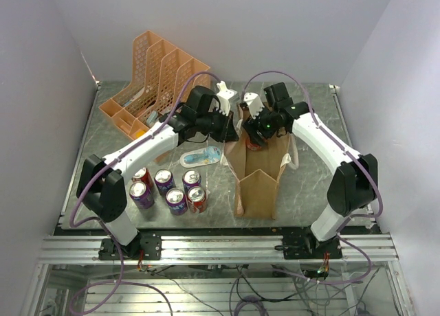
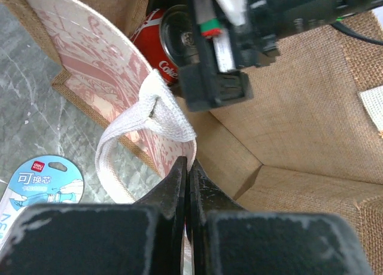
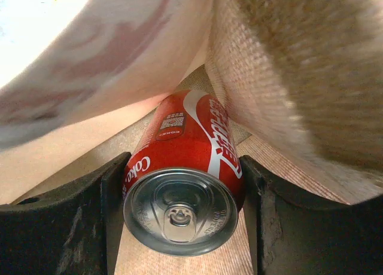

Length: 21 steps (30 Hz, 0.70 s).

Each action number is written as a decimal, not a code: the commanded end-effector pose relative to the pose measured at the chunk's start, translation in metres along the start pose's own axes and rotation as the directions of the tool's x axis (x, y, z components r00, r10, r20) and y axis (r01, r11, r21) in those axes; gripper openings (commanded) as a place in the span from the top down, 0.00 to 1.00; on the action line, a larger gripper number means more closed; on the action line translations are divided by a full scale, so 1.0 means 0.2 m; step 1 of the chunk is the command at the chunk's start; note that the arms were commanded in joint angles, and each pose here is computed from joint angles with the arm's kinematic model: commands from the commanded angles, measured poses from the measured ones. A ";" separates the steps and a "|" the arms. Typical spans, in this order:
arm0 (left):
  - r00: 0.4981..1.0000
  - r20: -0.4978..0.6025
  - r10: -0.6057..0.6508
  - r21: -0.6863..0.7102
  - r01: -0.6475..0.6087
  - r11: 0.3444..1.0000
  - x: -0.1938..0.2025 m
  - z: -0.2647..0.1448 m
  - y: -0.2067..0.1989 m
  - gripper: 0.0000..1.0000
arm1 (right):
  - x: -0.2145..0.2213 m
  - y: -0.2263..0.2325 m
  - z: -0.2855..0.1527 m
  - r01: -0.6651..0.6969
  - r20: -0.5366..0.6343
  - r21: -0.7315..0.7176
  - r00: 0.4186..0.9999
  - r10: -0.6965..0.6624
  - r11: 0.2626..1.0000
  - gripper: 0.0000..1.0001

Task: Place the beverage into the canvas bag
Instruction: Place the drink in the canvas bag.

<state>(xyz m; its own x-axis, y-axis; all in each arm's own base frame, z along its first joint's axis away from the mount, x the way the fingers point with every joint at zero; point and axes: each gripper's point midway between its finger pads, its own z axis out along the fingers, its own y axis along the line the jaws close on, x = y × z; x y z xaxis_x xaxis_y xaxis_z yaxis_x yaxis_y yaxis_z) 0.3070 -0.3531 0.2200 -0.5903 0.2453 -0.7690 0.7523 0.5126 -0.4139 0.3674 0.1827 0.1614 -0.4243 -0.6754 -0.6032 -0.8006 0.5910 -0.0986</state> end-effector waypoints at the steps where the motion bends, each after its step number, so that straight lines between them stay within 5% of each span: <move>1: 0.999 -0.037 -0.010 0.017 0.011 1.000 0.08 0.01 0.03 0.93 | -0.08 -0.13 0.06 -0.032 0.054 0.099 0.998 0.026 0.995 0.78; 12: 0.997 -0.064 0.042 -0.005 -0.043 0.999 0.14 -0.01 0.07 0.93 | -0.01 -0.26 0.21 -0.207 0.053 0.228 0.978 0.200 0.951 0.78; 21: 0.996 -0.053 0.066 0.000 -0.067 0.998 0.12 0.00 0.08 0.93 | 0.07 -0.21 0.30 -0.199 0.025 0.186 0.980 0.197 0.962 0.73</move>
<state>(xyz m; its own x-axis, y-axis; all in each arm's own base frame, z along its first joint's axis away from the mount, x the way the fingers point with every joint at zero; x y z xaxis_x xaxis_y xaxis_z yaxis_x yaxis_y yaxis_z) 0.3128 -0.3437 0.2047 -0.5402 0.2890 -0.7903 0.7888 0.5011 -0.3559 0.4031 0.1800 0.1165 -0.5831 -0.5518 -0.5963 -0.6367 0.7662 -0.0865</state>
